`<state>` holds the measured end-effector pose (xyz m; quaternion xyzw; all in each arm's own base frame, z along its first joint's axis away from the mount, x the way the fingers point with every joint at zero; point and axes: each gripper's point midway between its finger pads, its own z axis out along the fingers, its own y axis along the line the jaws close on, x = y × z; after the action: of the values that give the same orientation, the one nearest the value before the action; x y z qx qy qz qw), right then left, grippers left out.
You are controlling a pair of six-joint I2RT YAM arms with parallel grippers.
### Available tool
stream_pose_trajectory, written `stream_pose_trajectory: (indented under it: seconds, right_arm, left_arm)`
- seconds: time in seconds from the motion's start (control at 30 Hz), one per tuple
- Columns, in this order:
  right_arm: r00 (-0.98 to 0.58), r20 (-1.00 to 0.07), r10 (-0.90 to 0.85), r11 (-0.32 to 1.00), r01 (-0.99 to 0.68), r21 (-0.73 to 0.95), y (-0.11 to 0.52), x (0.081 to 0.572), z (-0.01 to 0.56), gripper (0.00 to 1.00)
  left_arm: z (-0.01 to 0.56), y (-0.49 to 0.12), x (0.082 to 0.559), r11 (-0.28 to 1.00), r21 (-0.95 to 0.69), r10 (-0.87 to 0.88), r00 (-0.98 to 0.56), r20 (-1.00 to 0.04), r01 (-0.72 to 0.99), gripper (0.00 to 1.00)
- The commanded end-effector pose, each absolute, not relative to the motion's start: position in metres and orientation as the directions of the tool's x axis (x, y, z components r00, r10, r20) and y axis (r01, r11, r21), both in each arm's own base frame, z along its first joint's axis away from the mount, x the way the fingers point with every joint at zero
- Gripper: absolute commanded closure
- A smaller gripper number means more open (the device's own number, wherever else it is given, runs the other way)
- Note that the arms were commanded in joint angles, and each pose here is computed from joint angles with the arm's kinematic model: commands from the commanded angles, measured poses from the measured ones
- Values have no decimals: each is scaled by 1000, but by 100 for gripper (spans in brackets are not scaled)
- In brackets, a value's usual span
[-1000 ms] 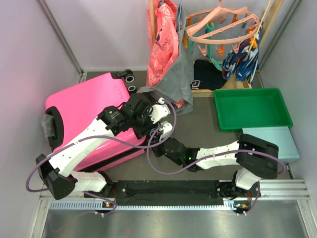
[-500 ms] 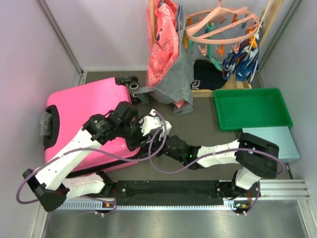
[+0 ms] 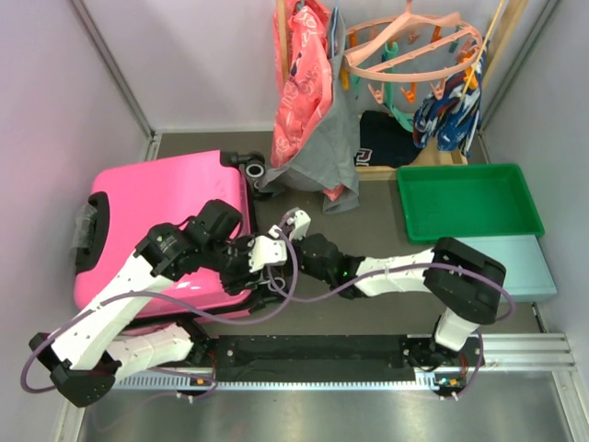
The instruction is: Open, take out, and arrange the luggage
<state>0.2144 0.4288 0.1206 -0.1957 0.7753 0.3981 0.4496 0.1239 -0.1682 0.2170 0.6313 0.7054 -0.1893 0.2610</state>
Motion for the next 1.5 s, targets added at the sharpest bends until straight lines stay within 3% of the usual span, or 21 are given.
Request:
stream_pose_trajectory:
  seconds: [0.0, 0.4, 0.53, 0.83, 1.1, 1.37, 1.4, 1.47]
  right_arm:
    - [-489, -863, 129, 763, -506, 401, 402, 289, 124, 100]
    - [-541, -825, 166, 801, -414, 433, 410, 378, 133, 100]
    - [-562, -818, 123, 821, -405, 402, 420, 400, 113, 100]
    - [-573, -754, 322, 793, -272, 545, 396, 461, 119, 100]
    - [-491, -843, 221, 711, -510, 484, 427, 479, 141, 100]
    - [-411, -898, 159, 518, -739, 430, 460, 460, 163, 100]
    - [-420, -892, 166, 512, -737, 442, 461, 459, 162, 100]
    - [-429, -886, 178, 502, -735, 456, 462, 455, 160, 100]
  left_arm:
    - [231, -144, 61, 27, -81, 785, -72, -616, 996, 100]
    - [233, -140, 56, 10, -63, 775, -47, -630, 998, 100]
    - [232, -140, 53, -2, -67, 767, -41, -640, 998, 100]
    - [236, -140, 44, -21, -75, 745, -34, -666, 997, 100]
    - [234, -141, 45, -38, -64, 743, -15, -669, 997, 100]
    - [240, -151, 56, 14, -40, 713, -39, -700, 999, 100]
    - [243, -153, 65, 55, -20, 706, -54, -706, 998, 91]
    - [254, -162, 99, 187, 71, 682, -77, -728, 980, 41]
